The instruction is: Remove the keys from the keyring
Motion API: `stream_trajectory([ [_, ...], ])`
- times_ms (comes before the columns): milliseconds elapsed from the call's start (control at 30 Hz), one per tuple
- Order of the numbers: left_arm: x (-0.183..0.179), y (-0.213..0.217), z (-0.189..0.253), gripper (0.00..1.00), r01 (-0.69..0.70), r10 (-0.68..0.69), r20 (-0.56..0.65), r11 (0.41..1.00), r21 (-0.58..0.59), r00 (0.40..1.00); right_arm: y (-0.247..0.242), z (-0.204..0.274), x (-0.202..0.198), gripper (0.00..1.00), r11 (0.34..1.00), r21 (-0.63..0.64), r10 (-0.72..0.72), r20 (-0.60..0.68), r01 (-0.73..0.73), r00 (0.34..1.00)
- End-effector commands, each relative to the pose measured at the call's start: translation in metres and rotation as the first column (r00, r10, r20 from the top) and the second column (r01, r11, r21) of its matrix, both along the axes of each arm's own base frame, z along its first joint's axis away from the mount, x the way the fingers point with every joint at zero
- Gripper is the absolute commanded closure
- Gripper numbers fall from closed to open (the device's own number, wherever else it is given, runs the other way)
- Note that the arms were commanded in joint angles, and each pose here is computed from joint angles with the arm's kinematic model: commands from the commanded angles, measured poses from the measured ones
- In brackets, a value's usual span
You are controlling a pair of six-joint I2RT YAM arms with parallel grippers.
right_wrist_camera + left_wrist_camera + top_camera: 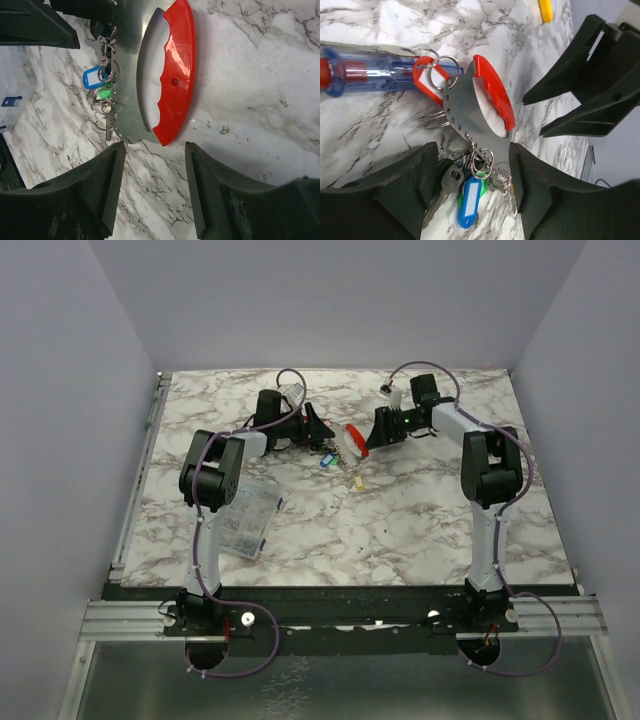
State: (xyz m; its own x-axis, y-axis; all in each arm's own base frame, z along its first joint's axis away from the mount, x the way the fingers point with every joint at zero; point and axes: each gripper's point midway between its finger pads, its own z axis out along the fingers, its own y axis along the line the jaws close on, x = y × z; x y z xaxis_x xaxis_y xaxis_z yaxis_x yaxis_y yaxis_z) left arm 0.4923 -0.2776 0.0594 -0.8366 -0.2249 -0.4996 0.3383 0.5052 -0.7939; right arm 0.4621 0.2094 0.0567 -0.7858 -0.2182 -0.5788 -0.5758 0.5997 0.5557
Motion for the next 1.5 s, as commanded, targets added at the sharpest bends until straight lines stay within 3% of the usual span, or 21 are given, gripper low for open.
stream_trajectory([
  [0,0.0,-0.02,0.001,0.38,0.015,-0.015,-0.007,0.997,-0.075,1.0,0.007,-0.015,-0.008,0.41,0.998,0.063,0.036,-0.066,-0.032,0.997],
  [267,-0.008,-0.047,-0.003,0.52,0.048,-0.052,-0.024,0.989,-0.143,0.998,0.014,-0.027,-0.021,0.45,0.99,0.128,0.072,-0.122,-0.057,0.99],
  [467,-0.019,-0.064,0.021,0.85,0.085,-0.084,0.018,0.976,-0.203,0.996,0.013,-0.006,-0.031,0.47,0.986,0.15,0.083,-0.099,-0.068,0.992],
  [567,-0.024,-0.064,0.046,1.0,0.097,-0.084,0.068,0.972,-0.216,0.994,0.001,0.031,-0.037,0.4,0.981,0.189,0.047,-0.045,-0.038,0.998],
  [833,-0.055,-0.061,0.145,1.0,0.183,-0.113,0.245,0.94,-0.286,0.963,-0.034,0.148,-0.052,0.11,0.964,0.263,-0.081,0.192,0.028,0.978],
  [1000,-0.085,-0.064,0.207,1.0,0.25,-0.126,0.34,0.902,-0.351,0.932,-0.033,0.181,-0.069,0.05,0.952,0.304,-0.113,0.241,0.035,0.964],
  [1200,-0.113,-0.069,0.261,1.0,0.289,-0.104,0.399,0.852,-0.437,0.911,-0.029,0.227,-0.077,0.08,0.905,0.421,-0.202,0.306,0.058,0.93],
  [1333,-0.123,-0.066,0.284,1.0,0.291,-0.08,0.394,0.809,-0.51,0.916,-0.024,0.248,-0.086,0.27,0.837,0.539,-0.286,0.279,0.097,0.917],
  [1467,-0.126,-0.063,0.298,1.0,0.276,-0.051,0.383,0.782,-0.559,0.922,-0.011,0.257,-0.095,0.38,0.824,0.559,-0.27,0.257,0.085,0.928],
])
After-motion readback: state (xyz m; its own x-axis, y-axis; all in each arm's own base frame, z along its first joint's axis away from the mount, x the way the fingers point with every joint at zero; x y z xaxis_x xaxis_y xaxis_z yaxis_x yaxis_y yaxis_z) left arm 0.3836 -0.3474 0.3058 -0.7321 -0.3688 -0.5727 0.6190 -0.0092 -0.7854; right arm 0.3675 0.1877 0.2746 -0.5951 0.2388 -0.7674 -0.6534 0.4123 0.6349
